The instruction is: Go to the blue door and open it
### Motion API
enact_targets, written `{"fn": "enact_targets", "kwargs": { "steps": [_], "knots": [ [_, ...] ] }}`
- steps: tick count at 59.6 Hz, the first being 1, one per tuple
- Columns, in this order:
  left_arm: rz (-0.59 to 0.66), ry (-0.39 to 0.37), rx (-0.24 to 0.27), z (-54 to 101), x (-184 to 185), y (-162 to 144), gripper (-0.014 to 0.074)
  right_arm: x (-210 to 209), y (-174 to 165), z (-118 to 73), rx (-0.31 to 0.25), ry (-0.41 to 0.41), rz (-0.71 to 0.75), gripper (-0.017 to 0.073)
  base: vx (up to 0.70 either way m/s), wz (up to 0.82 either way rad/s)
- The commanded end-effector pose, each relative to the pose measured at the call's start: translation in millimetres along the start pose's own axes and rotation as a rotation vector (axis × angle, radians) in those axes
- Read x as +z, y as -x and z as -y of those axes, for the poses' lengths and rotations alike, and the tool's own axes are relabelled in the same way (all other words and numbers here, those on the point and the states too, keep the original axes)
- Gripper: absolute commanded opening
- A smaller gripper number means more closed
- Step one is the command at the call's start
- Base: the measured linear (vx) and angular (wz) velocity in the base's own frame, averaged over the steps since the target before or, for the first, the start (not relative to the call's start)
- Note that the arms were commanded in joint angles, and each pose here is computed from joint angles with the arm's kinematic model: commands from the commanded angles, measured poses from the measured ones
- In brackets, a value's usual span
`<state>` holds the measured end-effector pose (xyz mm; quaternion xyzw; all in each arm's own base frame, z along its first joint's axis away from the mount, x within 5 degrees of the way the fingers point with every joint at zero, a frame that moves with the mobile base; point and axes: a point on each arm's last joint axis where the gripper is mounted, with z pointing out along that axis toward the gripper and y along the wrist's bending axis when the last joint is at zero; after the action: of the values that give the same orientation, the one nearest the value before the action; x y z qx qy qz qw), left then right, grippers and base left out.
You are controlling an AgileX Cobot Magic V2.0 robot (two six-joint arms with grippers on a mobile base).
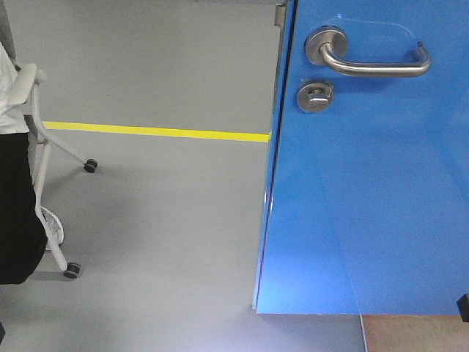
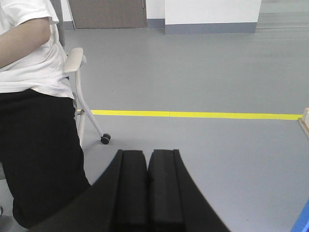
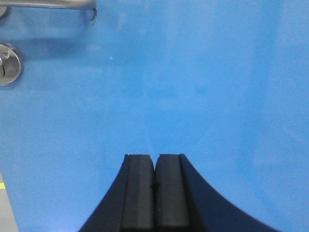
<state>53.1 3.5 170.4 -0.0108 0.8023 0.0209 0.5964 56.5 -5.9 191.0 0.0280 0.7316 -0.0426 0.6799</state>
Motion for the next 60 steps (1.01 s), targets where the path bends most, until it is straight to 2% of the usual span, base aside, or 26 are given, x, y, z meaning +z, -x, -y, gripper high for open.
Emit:
{"fn": "enact_targets", "kwargs": {
  "steps": [1, 60],
  "knots": [
    [0.131, -0.011, -0.008, 0.5, -5.9, 18.8, 0.0071, -0.8, 4.8, 0.2, -0.007, -0.005, 0.082, -0.0004, 0.0, 0.0],
    [0.131, -0.011, -0.008, 0.5, -5.9, 18.8, 0.0071, -0.6, 4.5, 0.2, -0.005, -0.005, 0.078, -0.0004, 0.0, 0.0]
  ]
}}
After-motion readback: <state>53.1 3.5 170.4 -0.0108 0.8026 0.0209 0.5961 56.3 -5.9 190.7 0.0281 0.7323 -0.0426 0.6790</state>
